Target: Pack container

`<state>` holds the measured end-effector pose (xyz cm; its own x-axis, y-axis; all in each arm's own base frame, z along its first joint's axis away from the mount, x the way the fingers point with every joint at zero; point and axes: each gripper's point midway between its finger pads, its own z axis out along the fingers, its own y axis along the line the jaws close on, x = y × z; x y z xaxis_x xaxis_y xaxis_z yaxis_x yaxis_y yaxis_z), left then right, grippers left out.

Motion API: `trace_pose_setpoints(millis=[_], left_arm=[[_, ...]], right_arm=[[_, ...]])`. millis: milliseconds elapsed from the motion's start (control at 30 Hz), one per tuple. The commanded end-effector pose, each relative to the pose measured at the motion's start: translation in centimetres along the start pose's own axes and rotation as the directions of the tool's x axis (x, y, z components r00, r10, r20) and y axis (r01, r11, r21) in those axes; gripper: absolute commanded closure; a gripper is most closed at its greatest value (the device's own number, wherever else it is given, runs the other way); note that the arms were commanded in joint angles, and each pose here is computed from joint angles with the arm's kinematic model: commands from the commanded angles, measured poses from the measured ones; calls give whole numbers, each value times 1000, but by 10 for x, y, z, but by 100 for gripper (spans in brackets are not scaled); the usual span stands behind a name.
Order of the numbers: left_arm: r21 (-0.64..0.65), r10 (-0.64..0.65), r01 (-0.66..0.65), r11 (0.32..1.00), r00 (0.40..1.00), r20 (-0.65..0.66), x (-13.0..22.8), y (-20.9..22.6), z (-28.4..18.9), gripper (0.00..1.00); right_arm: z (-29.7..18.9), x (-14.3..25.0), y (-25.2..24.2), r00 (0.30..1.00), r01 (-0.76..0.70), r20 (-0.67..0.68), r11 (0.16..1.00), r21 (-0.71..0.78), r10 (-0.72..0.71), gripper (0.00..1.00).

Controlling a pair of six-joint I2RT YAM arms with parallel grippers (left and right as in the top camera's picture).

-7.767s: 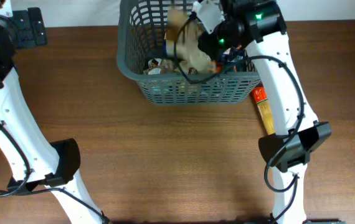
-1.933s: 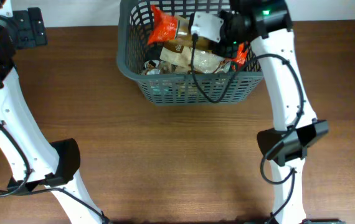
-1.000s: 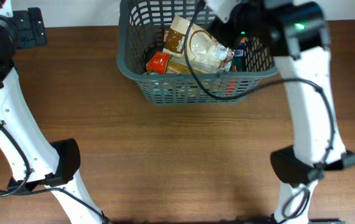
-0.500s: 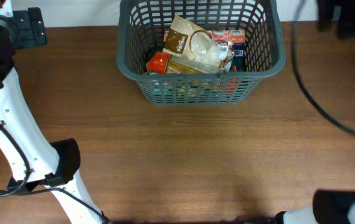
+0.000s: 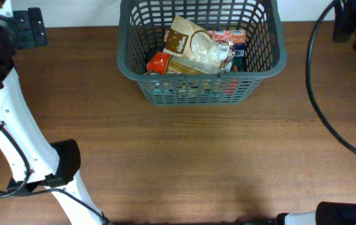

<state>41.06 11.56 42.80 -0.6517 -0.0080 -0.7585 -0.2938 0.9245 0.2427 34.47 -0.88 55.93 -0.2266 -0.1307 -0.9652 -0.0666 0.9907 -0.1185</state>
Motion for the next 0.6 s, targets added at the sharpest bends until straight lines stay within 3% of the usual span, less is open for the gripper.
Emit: trace_pose_setpoints(millis=[0,267,433,567], left_arm=[[-9,-19,19,1000,1000,4,0,3,-3,1],[-9,-19,19,1000,1000,4,0,3,-3,1],[-9,-19,19,1000,1000,4,0,3,-3,1],[-9,-19,19,1000,1000,4,0,3,-3,1]], right_arm=[[4,2,-3,1000,-21,-7,1000,8,21,1],[12,5,-4,999,-23,-22,1000,6,23,1],[-15,3,0,1000,-19,3,1000,9,19,1],[-51,23,7,1000,-3,-16,1000,8,3,1]])
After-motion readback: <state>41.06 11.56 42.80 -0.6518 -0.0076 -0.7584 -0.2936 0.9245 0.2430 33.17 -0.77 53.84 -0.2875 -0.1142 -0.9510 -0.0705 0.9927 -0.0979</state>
